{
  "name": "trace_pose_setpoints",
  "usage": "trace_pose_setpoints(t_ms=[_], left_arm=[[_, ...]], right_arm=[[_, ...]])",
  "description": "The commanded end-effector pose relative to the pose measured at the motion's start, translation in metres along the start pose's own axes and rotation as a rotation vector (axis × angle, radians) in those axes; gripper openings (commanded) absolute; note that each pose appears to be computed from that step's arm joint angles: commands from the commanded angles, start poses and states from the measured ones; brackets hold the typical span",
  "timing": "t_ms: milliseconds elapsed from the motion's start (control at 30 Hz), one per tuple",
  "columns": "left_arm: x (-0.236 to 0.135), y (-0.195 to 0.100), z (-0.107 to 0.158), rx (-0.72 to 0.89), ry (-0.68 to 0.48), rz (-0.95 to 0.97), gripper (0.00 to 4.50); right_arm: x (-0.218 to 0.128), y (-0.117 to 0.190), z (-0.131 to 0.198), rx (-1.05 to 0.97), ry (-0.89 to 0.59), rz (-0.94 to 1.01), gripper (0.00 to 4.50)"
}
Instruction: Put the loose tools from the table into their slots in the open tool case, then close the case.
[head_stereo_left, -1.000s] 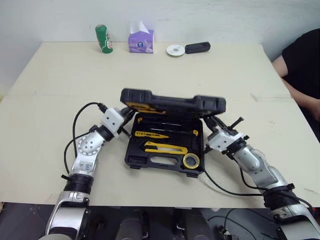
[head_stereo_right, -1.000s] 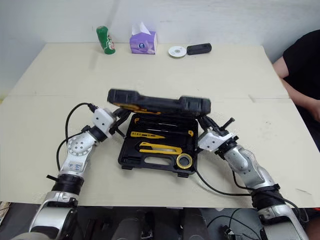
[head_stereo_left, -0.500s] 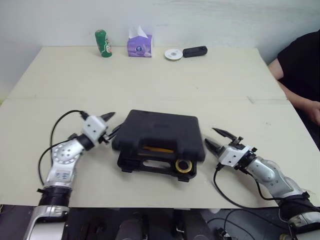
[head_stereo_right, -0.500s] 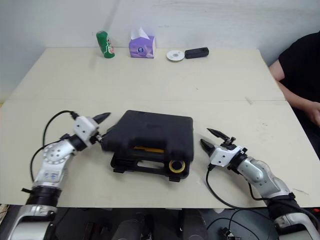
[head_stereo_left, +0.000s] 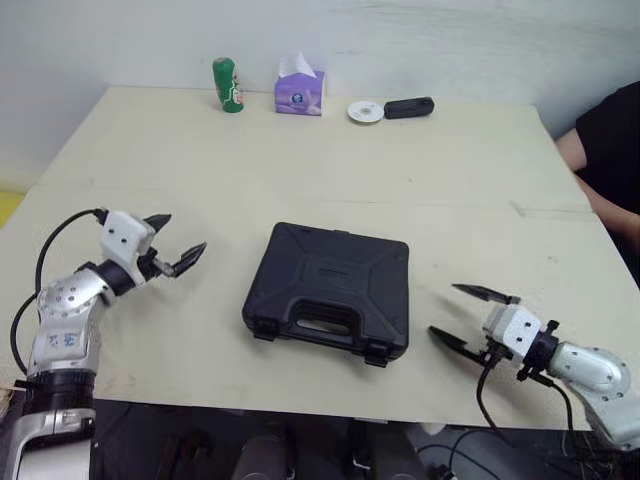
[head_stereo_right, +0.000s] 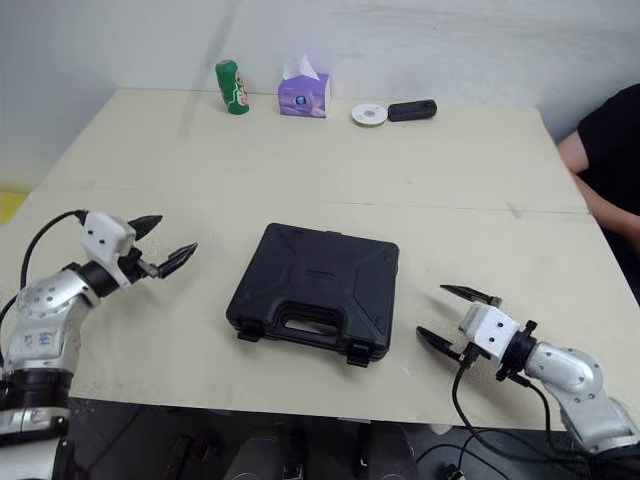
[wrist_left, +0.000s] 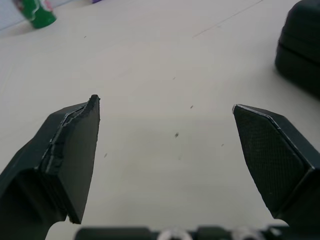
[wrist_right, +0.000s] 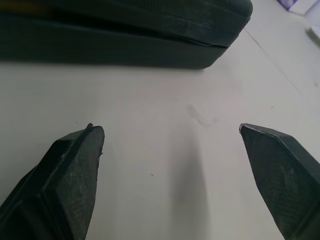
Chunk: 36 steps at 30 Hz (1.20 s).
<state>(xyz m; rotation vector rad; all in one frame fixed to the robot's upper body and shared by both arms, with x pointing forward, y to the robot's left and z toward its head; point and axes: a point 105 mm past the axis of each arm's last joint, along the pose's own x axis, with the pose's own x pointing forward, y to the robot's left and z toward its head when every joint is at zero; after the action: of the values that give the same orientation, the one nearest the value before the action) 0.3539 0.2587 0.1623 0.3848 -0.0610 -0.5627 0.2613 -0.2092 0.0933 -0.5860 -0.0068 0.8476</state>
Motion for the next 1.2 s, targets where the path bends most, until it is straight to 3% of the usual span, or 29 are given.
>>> trace_pose_setpoints(t_ms=[33,100,167,267,367,400,533,700,833,967,1200], left_arm=[[0.011,-0.005,0.005,-0.015,-0.009,-0.081,4.47],[0.024,-0.013,0.006,-0.031,-0.001,-0.148,4.50],[0.032,-0.017,0.005,-0.054,0.009,-0.182,4.50],[0.058,-0.023,0.003,-0.089,0.043,-0.215,3.64],[0.075,-0.026,0.004,-0.090,0.052,-0.225,2.25],[0.082,-0.027,0.005,-0.087,0.056,-0.222,1.78],[0.106,-0.027,0.013,-0.060,0.045,-0.189,0.03],[0.131,-0.037,0.019,-0.054,0.062,-0.183,0.03],[0.136,-0.050,0.017,0.045,0.084,-0.246,0.03],[0.143,-0.061,0.016,-0.048,0.060,-0.267,0.03],[0.129,-0.076,0.006,-0.057,0.052,-0.425,0.03]], right_arm=[[-0.005,0.009,0.011,0.020,-0.002,0.059,4.50],[-0.010,0.019,0.014,0.094,0.000,0.118,3.97],[-0.014,0.027,0.016,0.170,0.008,0.171,3.16],[-0.018,0.055,0.014,0.175,0.055,0.320,1.72],[-0.015,0.063,0.016,0.179,0.054,0.353,0.15],[-0.012,0.065,0.017,0.180,0.051,0.355,0.00],[-0.003,0.072,0.018,0.185,0.034,0.351,0.00],[0.009,0.075,0.019,0.129,0.008,0.321,0.00],[0.017,0.075,0.020,0.149,-0.021,0.296,0.00],[0.024,0.074,0.019,0.073,-0.050,0.257,0.00],[0.025,0.057,0.005,0.052,-0.009,0.193,0.00]])
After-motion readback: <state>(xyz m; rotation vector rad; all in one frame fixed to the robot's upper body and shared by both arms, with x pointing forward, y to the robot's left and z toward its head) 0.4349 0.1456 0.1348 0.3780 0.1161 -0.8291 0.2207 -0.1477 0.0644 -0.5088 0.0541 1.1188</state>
